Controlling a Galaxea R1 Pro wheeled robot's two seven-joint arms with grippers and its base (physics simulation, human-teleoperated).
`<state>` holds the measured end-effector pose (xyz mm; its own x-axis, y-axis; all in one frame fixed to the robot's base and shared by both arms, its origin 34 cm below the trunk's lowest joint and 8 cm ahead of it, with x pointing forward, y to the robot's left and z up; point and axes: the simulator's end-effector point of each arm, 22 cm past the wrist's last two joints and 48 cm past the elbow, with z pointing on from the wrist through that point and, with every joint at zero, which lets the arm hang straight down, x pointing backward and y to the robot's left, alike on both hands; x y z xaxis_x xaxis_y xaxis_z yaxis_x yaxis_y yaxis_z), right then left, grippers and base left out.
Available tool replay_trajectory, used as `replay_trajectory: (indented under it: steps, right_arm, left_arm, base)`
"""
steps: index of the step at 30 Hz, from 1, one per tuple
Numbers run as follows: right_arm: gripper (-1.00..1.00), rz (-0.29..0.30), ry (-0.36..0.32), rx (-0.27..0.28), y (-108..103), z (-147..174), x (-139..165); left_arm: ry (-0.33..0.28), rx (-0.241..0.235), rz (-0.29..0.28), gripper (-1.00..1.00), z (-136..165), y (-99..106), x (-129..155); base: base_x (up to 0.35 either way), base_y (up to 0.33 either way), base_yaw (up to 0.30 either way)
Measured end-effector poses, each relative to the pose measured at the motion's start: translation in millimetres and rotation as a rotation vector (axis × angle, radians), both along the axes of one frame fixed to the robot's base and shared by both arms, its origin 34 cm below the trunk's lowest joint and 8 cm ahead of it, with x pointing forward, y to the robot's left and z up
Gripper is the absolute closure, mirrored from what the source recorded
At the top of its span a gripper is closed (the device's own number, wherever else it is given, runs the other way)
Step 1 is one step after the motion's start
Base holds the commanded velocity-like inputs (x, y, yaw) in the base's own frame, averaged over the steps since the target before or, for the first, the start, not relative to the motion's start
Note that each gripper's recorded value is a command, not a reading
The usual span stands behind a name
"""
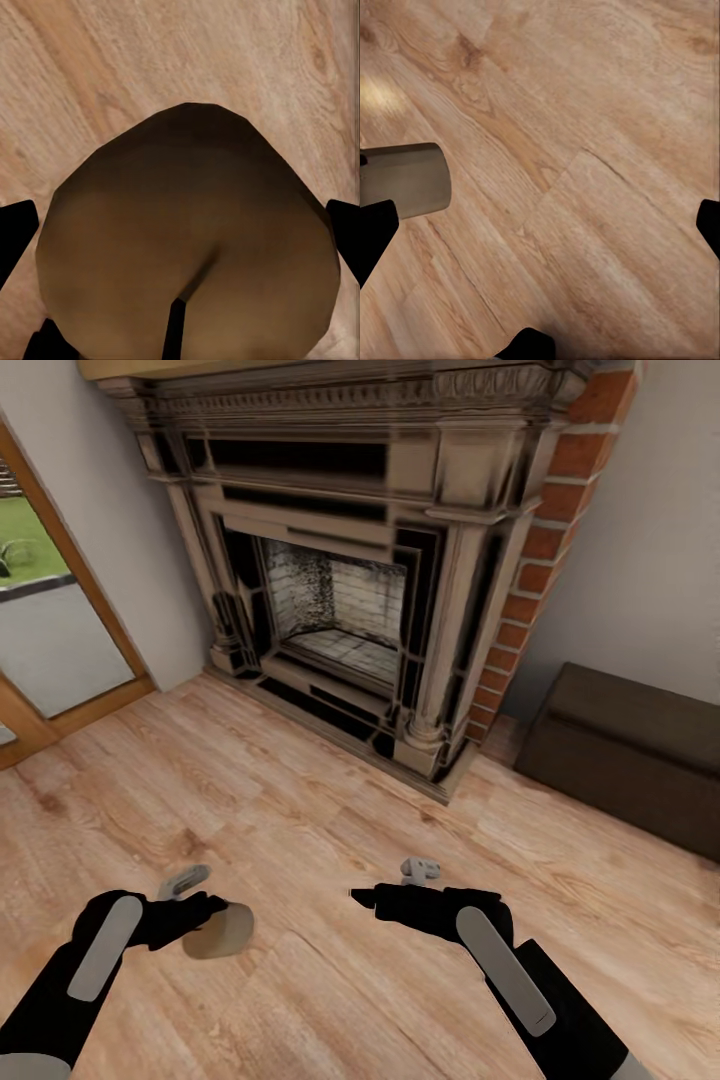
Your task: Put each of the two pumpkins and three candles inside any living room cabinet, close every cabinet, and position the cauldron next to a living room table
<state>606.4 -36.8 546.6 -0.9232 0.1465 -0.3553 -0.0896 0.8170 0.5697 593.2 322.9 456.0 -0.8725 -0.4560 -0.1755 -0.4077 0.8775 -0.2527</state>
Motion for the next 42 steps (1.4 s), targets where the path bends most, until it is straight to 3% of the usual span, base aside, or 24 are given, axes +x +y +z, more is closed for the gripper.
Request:
replay_trajectory:
  steps: [42]
  right_arm:
    - [-1.00,-0.001,0.004,-0.002,-0.8,-1.8,-0.6]
  left_arm:
    - [0.005,0.010,-0.014,1.00,-1.7,-1.8,-1.3]
  base:
    - [-0.029,-0.327,-0.270]
